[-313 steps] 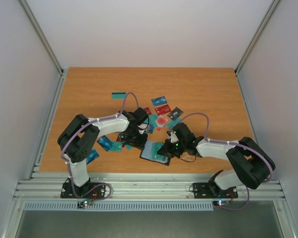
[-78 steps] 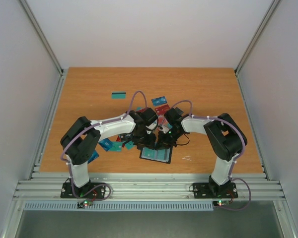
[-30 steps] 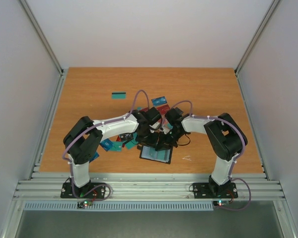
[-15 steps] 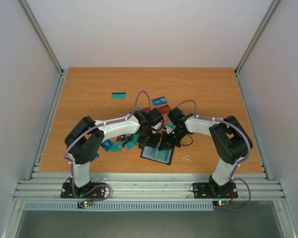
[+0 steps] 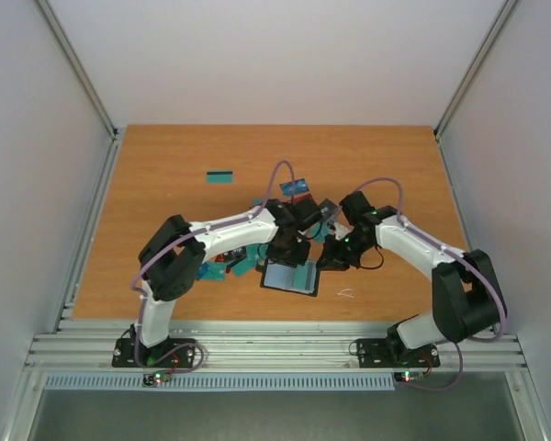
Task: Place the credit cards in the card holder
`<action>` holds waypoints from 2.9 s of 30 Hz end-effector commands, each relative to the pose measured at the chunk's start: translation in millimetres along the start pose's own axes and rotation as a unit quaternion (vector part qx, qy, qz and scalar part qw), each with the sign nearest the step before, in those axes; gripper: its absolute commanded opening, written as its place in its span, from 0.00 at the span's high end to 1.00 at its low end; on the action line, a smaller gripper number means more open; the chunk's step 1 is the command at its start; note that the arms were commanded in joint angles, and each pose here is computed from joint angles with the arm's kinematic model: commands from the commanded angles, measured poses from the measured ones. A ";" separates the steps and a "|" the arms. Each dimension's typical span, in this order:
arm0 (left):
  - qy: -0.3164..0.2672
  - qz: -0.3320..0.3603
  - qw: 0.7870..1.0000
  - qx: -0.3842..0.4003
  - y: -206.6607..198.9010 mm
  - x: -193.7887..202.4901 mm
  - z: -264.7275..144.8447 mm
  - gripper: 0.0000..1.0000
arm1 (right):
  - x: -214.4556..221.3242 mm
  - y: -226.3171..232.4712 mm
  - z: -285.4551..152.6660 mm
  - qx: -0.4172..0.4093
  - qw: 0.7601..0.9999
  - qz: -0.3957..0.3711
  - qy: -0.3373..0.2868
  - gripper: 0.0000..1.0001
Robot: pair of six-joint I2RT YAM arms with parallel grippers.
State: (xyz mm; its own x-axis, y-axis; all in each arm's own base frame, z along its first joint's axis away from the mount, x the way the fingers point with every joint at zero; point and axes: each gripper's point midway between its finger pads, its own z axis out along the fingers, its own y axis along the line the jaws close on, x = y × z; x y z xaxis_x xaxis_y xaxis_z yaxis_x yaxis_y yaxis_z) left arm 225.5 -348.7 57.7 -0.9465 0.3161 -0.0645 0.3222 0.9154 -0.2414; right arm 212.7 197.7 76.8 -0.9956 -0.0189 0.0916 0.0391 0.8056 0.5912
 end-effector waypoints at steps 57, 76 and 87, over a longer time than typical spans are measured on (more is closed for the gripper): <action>-0.045 -0.487 0.866 -0.101 309.9 106.7 -60.7 0.32 | 17.2 50.0 -26.4 -0.008 0.999 -0.029 -0.044 0.60; -0.076 -0.520 0.848 -0.063 322.3 110.9 -52.7 0.34 | 51.0 43.3 -41.9 -0.006 0.998 -0.060 -0.022 0.60; -0.053 -0.509 0.856 -0.076 325.9 112.0 -48.3 0.33 | 71.2 40.0 -57.4 -0.001 0.997 -0.075 -0.020 0.60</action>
State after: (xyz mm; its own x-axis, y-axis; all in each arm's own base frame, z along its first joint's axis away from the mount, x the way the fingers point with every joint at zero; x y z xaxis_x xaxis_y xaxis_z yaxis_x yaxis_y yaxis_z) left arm 232.4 -3.7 32.1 -0.7341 -0.6789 -0.0114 -0.6734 0.7300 -0.1166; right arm 160.8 199.6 146.5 -0.9956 -0.0884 -0.0312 -0.0894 0.7953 0.5996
